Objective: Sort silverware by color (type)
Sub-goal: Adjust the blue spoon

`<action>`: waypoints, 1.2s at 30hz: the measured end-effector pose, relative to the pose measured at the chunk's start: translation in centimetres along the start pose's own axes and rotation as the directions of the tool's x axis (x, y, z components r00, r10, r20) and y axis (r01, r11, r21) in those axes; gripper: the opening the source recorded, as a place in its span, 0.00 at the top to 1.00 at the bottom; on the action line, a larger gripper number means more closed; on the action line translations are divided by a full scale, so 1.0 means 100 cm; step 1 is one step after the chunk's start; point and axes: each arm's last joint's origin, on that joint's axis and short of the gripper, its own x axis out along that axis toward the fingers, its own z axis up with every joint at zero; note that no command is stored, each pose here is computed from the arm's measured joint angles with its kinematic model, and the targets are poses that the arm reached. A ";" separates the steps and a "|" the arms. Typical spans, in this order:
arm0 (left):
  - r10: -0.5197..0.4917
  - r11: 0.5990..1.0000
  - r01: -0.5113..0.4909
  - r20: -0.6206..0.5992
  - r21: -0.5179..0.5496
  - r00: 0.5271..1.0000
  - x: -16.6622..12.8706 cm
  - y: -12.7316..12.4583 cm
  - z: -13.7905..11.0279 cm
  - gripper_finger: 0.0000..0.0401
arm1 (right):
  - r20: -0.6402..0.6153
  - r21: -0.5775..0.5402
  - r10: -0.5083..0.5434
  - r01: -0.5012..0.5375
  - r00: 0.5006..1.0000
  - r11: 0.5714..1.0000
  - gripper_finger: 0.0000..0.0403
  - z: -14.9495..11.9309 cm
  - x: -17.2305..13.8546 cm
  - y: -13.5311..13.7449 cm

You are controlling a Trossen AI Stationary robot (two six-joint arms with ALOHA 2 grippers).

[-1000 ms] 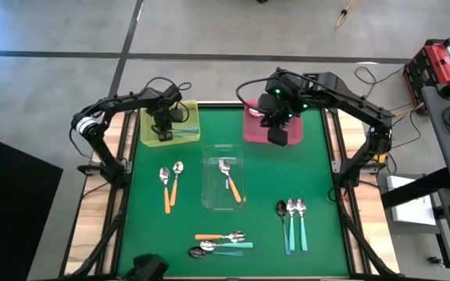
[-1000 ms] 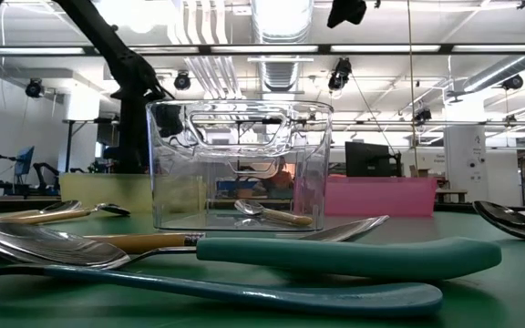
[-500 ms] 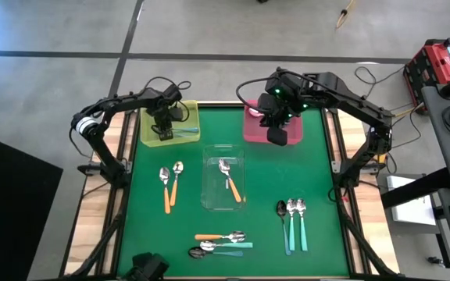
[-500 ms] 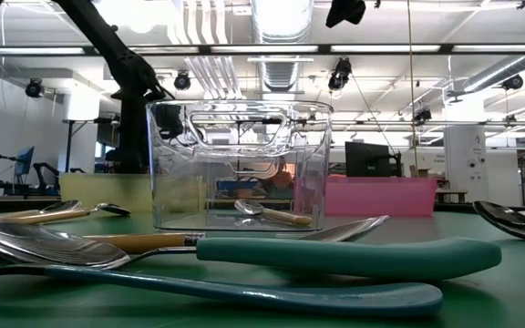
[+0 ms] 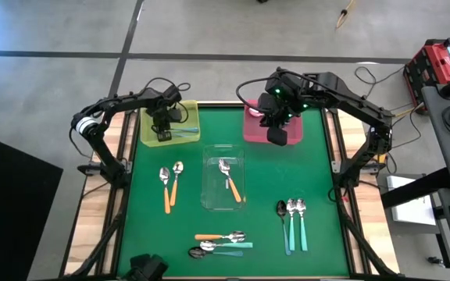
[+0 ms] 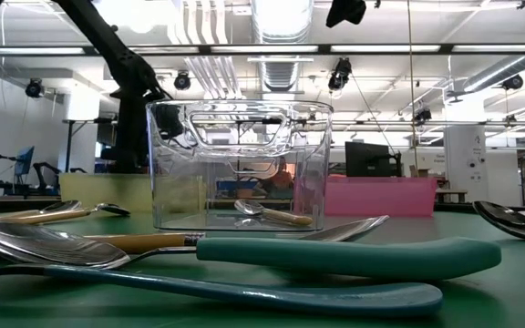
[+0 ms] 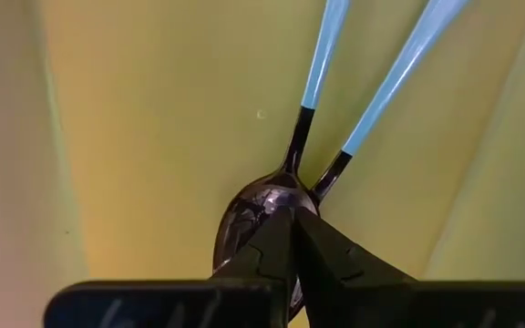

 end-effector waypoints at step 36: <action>0.092 0.994 -0.092 0.009 -0.064 0.996 0.009 0.011 0.010 1.00 | -0.001 0.016 -0.001 0.001 1.000 1.000 0.89 0.000 0.000 0.000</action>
